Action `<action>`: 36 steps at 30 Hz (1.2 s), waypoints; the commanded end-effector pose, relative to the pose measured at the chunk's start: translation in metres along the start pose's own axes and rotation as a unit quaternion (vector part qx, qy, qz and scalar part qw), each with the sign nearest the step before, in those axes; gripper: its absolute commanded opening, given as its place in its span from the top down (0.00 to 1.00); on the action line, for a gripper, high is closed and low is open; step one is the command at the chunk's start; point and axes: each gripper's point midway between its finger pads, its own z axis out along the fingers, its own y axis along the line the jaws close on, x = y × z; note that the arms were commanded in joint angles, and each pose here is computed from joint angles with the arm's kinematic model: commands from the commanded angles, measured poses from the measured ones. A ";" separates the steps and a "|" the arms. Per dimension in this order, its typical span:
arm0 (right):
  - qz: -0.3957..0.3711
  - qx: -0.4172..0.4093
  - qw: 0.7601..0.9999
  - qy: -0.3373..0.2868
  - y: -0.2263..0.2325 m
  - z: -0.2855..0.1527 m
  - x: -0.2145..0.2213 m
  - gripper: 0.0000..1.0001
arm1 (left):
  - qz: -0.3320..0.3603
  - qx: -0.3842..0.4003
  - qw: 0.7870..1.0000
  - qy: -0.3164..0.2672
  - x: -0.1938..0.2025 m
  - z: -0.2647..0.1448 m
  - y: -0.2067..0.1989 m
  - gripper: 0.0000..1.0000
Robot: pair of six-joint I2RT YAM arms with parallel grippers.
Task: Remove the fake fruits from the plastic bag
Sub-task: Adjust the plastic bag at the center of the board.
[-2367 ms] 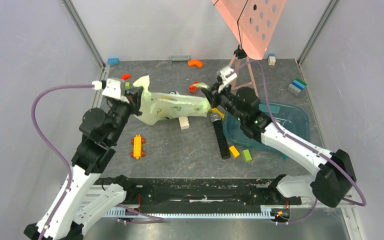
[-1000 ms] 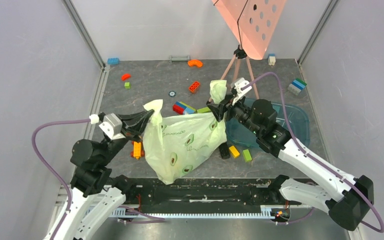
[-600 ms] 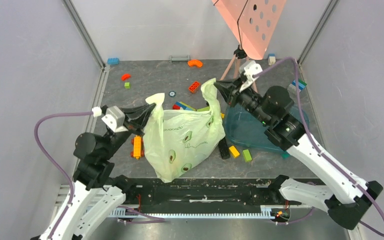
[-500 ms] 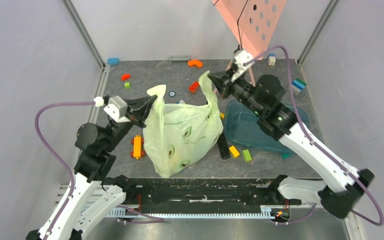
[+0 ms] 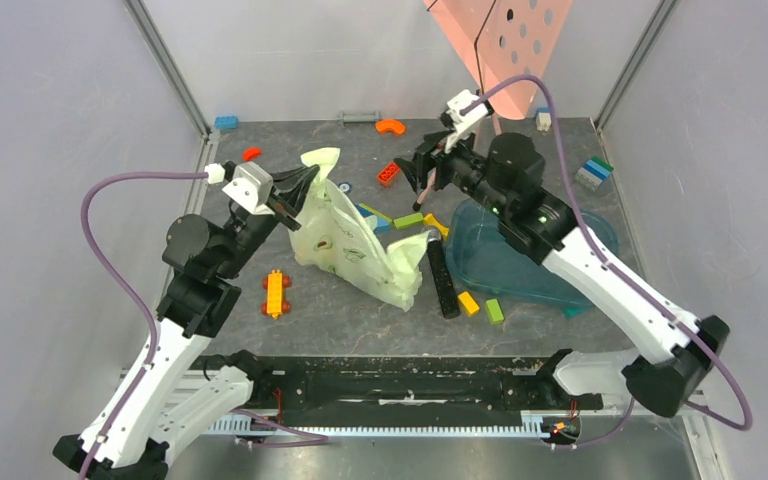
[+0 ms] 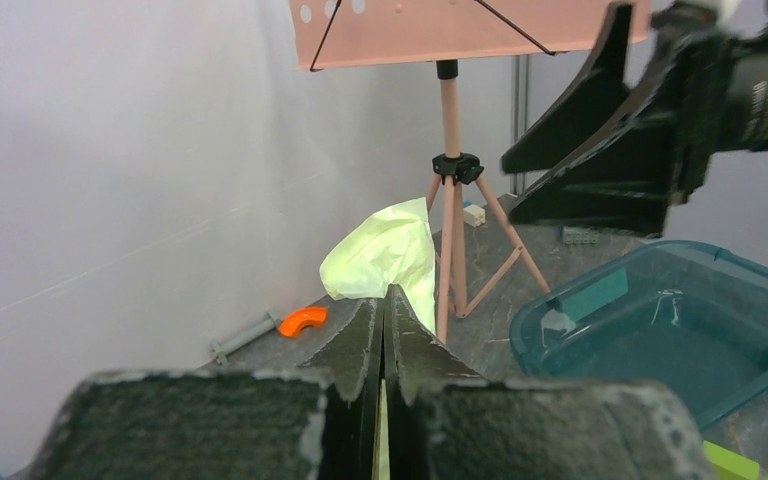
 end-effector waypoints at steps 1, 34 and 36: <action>-0.005 0.048 0.997 -0.054 -0.016 -0.037 -0.037 0.27 | 0.028 -0.011 0.999 -0.042 -0.028 0.002 0.008 0.98; 0.023 -0.353 0.932 -0.081 0.138 -0.127 0.026 0.02 | 0.025 -0.009 1.000 -0.006 0.000 0.011 0.008 0.98; 0.026 -0.367 0.926 -0.084 0.149 -0.122 0.025 0.02 | 0.025 -0.009 1.000 -0.004 0.001 0.011 0.008 0.98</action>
